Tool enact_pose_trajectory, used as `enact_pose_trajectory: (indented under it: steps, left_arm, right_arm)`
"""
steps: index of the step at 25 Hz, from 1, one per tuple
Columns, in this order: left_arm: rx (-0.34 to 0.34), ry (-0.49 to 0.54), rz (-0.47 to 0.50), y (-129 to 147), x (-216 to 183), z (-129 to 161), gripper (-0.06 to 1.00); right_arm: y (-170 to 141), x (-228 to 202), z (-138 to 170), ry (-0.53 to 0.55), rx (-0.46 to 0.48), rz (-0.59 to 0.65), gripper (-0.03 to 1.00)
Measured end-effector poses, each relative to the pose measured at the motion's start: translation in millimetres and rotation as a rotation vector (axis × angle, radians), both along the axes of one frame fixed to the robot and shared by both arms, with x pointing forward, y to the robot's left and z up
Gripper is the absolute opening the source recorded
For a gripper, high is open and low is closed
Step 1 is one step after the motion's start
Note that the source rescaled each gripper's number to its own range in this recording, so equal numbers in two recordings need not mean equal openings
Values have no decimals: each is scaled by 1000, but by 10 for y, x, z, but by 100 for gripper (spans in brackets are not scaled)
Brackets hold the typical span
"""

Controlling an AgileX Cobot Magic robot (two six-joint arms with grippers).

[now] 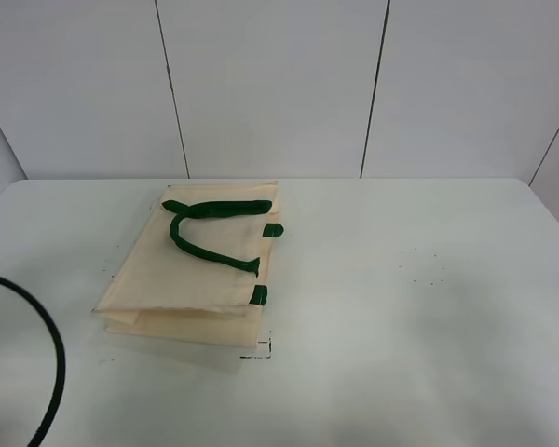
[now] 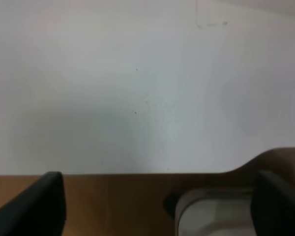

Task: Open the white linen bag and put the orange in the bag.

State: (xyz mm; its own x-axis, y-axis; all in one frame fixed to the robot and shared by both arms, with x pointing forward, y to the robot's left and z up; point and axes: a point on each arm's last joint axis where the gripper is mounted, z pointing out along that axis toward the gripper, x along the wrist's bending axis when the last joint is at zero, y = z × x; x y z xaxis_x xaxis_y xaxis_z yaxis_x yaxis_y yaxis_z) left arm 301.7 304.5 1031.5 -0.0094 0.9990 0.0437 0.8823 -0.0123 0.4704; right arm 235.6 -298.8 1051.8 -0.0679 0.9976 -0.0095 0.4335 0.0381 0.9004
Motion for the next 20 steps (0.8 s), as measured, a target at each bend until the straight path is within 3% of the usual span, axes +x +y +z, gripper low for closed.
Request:
enact_pose_trajectory:
  steps: [7,12,15,20]
  left_arm:
    - [-16,-291,-2,14,-415,112,98]
    - [-22,-443,-3,23,-641,122,98]
    - [-24,-498,-3,27,-723,118,98]
    - [-25,-501,-7,27,-728,118,98]
  right_arm:
    - [0,0,0,0,0,0,100]
    - [0,0,0,0,0,0,100]
    - [0,0,0,0,0,0,100]
    - [0,0,0,0,0,0,100]
